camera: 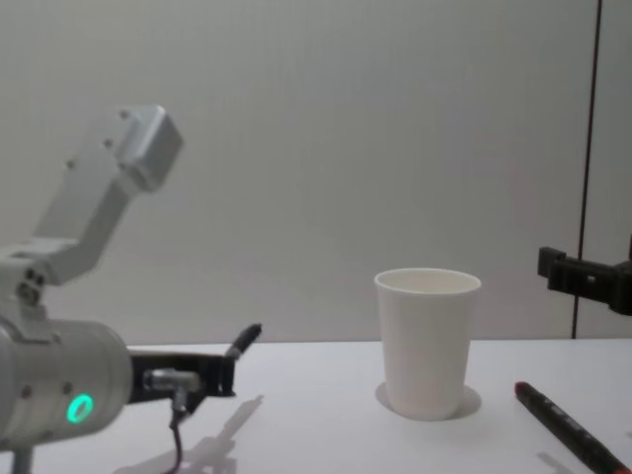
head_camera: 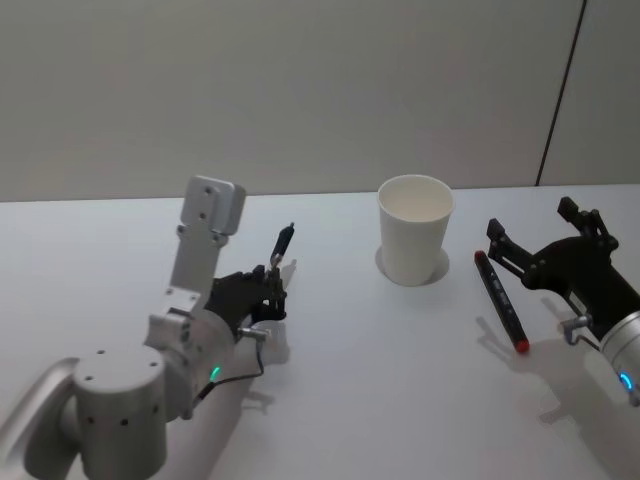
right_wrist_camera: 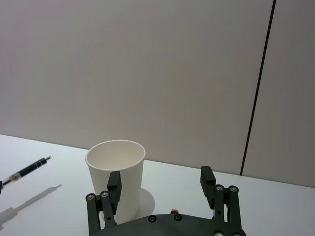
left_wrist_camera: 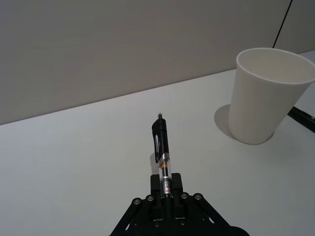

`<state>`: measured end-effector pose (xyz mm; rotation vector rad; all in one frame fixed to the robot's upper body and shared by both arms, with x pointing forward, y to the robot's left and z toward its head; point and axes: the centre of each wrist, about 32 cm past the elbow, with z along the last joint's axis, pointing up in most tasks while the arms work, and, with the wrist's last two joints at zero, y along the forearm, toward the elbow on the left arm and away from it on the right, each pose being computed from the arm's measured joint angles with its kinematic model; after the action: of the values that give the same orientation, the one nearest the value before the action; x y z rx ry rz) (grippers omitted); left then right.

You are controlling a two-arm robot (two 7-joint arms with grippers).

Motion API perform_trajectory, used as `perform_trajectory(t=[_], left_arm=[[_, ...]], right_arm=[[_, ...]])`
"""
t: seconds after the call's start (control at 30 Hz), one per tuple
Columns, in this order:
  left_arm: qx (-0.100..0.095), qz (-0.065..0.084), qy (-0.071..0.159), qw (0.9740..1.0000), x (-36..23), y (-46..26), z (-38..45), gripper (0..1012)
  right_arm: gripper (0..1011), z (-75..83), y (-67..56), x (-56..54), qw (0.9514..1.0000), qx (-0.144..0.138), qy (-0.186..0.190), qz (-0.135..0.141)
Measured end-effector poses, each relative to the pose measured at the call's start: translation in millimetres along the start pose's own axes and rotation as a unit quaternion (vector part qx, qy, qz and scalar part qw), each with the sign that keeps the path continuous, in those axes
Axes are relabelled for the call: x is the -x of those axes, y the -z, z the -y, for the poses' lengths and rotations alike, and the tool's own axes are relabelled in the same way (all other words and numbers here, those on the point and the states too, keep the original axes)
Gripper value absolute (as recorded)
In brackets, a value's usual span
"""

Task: Place the pen into the pen holder.

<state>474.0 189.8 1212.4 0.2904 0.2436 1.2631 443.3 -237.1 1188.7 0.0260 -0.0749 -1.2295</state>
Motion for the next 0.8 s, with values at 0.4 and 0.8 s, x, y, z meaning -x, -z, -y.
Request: perform_trajectory(t=[0.4, 0.8], left_arm=[[0.049, -0.011, 0.042, 0.9978, -28.8, 0.4, -16.1, 124], [0.09, 0.0, 0.116, 0.9892, -47.9, 6.0, -24.0, 124]], right_arm=[[1009, 0.0, 0.0, 0.0, 1.0, 0.0, 0.0, 0.0], [1009, 0.0, 0.0, 0.0, 1.0, 0.0, 0.0, 0.0]])
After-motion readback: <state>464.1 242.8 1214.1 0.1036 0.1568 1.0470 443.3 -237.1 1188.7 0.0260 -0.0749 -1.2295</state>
